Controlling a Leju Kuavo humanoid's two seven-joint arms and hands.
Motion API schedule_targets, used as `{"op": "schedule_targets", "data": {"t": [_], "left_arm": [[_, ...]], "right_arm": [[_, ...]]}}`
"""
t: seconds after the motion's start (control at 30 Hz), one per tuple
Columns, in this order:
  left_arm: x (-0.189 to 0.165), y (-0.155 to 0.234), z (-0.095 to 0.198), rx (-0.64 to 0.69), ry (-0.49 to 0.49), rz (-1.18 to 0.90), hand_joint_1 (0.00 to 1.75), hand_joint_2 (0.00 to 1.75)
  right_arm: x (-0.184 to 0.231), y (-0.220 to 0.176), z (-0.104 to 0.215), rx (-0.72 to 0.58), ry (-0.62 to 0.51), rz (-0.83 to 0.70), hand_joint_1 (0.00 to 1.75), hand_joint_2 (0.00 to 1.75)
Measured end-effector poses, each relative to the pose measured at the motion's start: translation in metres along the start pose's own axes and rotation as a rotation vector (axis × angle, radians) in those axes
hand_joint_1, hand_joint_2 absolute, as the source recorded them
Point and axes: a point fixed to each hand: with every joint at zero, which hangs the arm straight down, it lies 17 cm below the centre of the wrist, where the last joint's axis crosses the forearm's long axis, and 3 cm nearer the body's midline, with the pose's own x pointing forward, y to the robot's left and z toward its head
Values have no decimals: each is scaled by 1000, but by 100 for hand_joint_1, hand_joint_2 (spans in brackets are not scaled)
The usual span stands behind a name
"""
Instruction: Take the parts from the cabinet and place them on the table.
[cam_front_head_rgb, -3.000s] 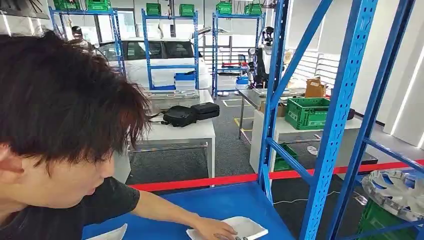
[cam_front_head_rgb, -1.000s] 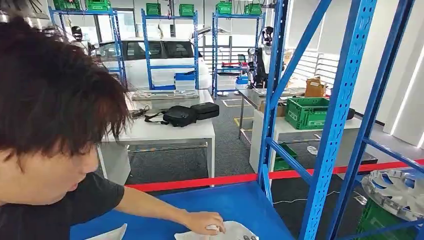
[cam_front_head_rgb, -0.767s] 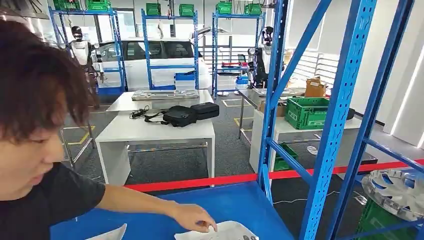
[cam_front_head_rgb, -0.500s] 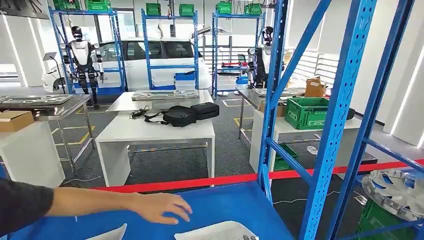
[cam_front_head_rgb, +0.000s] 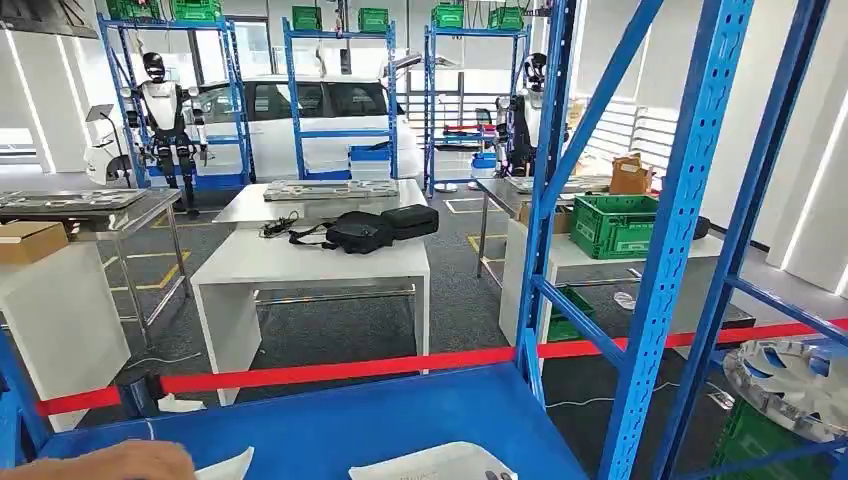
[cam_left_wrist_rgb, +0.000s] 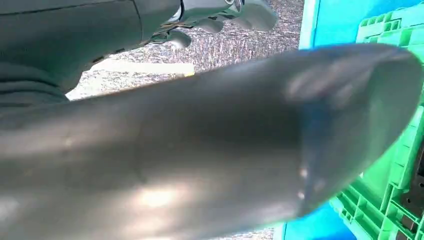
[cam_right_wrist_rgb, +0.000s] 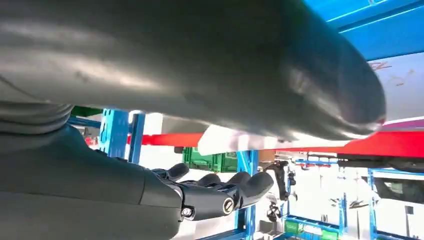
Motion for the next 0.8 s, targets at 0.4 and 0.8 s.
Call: {"op": "schedule_targets", "data": {"t": [0.4, 0.8], "left_arm": [[0, -2, 0, -8, 0, 6, 0, 0], [4, -3, -2, -12, -4, 3, 0, 0]], "right_arm": [[0, 1, 0, 1, 2, -1, 0, 0], [0, 3, 2, 1, 3, -5, 0, 0]]}}
